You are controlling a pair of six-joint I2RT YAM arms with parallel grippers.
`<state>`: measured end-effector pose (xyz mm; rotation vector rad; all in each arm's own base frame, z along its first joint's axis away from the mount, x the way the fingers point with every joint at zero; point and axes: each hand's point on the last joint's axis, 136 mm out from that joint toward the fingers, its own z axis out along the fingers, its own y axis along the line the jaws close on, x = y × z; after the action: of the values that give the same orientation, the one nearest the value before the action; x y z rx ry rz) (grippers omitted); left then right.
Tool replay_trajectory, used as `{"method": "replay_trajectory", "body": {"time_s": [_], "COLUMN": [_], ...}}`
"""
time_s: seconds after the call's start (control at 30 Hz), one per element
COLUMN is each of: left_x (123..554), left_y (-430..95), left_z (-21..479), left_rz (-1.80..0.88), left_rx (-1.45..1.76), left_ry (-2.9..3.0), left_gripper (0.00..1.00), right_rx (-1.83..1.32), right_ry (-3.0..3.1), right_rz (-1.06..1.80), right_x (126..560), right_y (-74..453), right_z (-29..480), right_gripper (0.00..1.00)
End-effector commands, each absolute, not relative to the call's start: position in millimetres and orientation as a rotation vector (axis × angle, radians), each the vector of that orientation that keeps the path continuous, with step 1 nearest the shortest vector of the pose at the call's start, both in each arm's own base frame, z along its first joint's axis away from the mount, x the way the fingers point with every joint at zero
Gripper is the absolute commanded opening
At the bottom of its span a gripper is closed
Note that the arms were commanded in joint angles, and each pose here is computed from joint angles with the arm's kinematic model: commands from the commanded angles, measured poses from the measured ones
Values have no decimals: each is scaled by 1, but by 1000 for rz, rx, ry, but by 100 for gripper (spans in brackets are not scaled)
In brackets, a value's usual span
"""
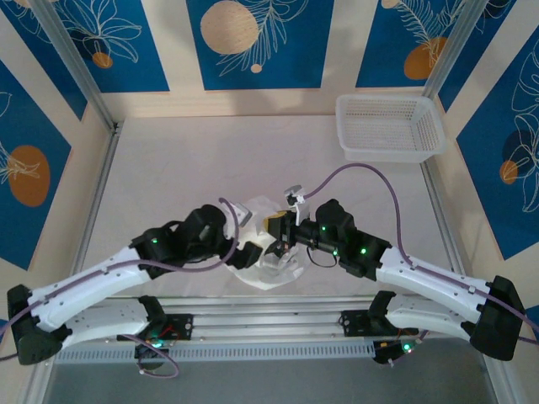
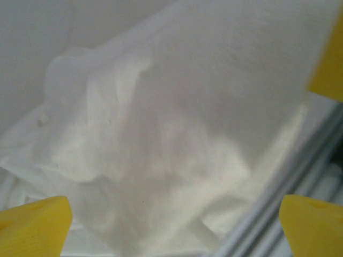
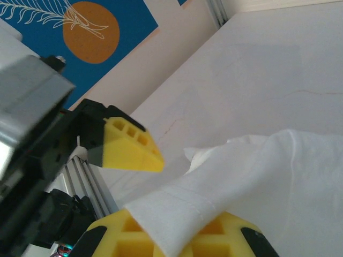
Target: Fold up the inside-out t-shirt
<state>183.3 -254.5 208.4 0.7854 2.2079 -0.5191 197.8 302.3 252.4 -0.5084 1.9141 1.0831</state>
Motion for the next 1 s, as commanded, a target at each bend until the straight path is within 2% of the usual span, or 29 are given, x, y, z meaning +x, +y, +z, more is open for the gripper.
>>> {"method": "replay_trajectory", "body": {"time_s": [0.0,0.17,0.3,0.4,0.5,0.57,0.63,0.8,0.87,0.97], "left_x": [222,242,243,241,241,241,241,237,235,237], "left_y": [-246,-230,-203,-183,-175,-177,-178,-205,-215,-219], "left_z": [218,223,240,244,237,226,218,221,228,242], "left_rz": [-323,-207,-189,-232,-282,-327,-335,-543,-634,-677], "left_rx": [582,423,304,242,252,286,308,381,393,374], "left_ry": [2117,2068,2035,2059,2131,2210,2258,2251,2237,2219], "left_gripper": [99,99,98,92,75,57,43,26,14,2], "right_rx": [-494,-490,-471,-455,-449,-446,-449,-438,-415,-367], "right_ry": [1906,1917,1961,2006,2026,2030,2032,2049,2068,2116], "right_rz": [1124,1116,1066,1027,1035,1043,1046,1028,1008,983], "right_x": [197,197,201,203,203,203,204,205,206,207], "right_y": [305,304,298,293,292,293,294,291,285,275], "right_z": [262,261,250,240,235,234,234,230,224,209], "right_gripper": [0,0,0,0,0,0,0,0,0,0]}}
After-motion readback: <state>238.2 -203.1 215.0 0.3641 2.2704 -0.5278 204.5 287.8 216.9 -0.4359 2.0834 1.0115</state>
